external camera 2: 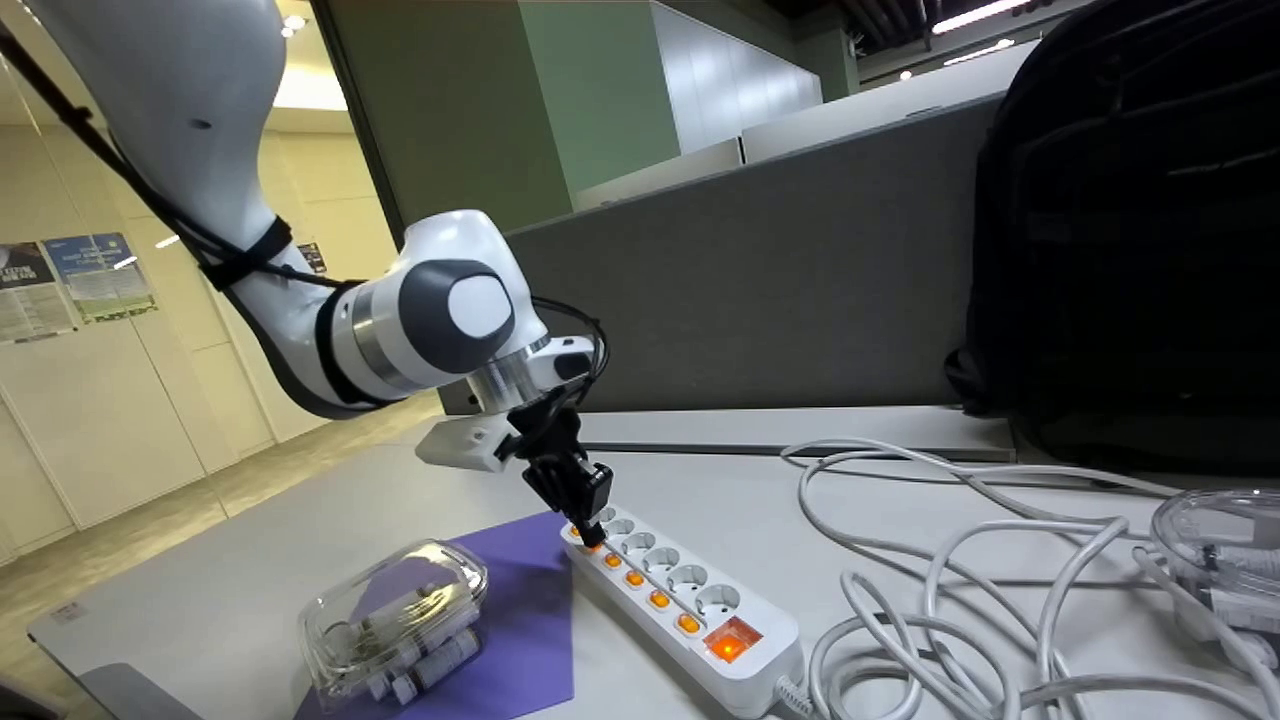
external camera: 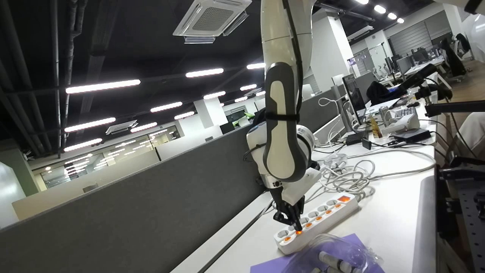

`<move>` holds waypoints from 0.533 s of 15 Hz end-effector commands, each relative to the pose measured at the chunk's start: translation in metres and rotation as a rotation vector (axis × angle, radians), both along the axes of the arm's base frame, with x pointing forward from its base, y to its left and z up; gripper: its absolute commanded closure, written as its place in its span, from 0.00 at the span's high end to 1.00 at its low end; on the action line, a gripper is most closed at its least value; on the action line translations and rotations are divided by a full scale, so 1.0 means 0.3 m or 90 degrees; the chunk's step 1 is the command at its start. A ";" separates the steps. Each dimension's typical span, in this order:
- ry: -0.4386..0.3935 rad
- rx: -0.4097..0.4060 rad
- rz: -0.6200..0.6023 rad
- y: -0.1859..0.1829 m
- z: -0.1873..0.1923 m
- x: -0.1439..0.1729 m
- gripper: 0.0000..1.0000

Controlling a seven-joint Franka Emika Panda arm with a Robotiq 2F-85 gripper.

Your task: Turn off the second switch from the left

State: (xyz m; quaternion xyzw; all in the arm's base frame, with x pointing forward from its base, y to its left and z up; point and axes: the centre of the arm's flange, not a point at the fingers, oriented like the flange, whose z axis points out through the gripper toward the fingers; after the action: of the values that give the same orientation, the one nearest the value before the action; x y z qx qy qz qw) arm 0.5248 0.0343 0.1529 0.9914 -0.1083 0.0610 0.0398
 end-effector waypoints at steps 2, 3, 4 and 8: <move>0.014 0.011 -0.025 -0.028 -0.088 0.013 0.00; 0.015 0.016 -0.026 -0.034 -0.097 0.013 0.00; 0.020 0.031 -0.026 -0.040 -0.108 0.013 0.00; 0.049 0.100 -0.052 -0.074 -0.122 0.012 0.00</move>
State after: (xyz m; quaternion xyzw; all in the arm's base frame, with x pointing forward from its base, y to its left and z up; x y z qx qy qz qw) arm 0.5261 0.0184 0.1509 0.9890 -0.1392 0.0499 -0.0027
